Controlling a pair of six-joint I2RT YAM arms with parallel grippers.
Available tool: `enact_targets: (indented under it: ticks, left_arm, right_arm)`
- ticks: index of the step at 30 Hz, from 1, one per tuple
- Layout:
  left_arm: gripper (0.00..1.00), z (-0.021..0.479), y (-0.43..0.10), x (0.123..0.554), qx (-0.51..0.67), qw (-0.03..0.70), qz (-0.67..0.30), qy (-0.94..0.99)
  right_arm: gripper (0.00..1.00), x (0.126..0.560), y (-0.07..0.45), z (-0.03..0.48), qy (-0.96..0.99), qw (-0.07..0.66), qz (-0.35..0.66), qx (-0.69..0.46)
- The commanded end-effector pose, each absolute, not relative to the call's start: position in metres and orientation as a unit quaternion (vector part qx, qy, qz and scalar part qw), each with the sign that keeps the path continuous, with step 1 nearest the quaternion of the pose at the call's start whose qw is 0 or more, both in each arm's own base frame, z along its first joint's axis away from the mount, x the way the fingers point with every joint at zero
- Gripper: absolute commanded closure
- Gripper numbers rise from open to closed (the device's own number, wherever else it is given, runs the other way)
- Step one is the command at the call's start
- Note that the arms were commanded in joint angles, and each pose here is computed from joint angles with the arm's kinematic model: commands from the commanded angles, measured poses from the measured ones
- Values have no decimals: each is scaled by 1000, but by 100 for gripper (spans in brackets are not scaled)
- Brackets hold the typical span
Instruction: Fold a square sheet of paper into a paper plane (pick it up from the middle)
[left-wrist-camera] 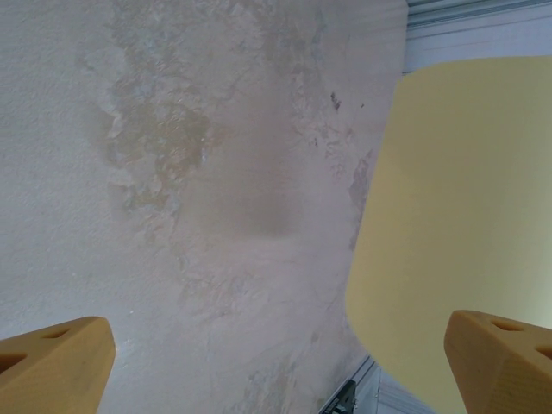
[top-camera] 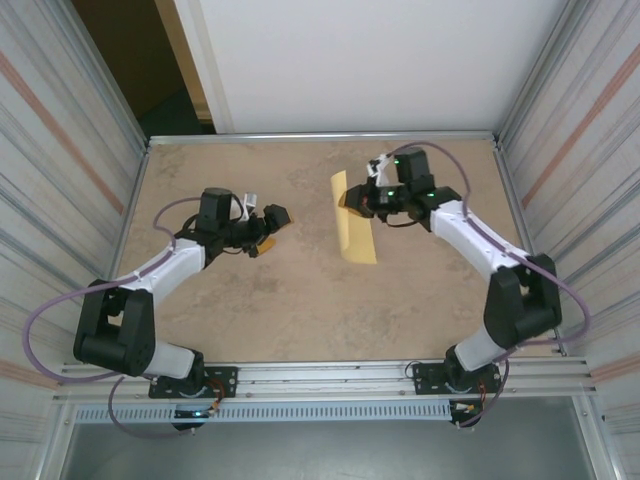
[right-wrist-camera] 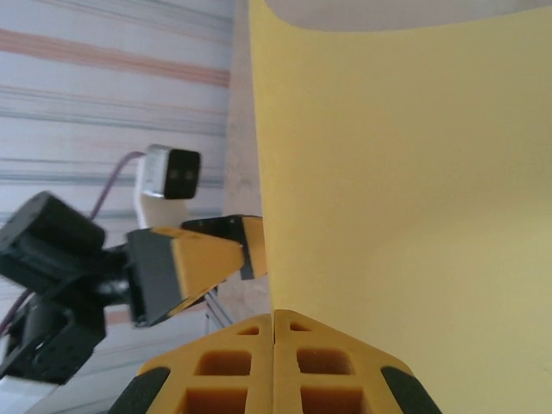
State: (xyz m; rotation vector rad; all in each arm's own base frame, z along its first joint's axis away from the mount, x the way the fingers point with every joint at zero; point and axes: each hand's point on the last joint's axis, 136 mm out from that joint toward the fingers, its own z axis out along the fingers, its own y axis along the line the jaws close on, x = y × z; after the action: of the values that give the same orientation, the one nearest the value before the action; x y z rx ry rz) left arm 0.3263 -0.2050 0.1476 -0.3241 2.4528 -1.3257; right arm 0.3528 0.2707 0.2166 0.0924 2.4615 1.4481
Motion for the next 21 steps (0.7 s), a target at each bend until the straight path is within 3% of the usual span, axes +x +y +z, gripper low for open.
enact_targets:
  ticks: [1,8,21]
  left_arm:
    - [2,144,-207,320,-98,173,-462,864]
    - [4,125,-223,316,-81,154,-446,878]
    - [16,87,-267,318,-13,113,-357,927]
  right_arm:
    - [100,367,287,185,854,108,503,83]
    - [100,389,295,143,843,71,519,125]
    - [100,376,260,59,887,56,440,132]
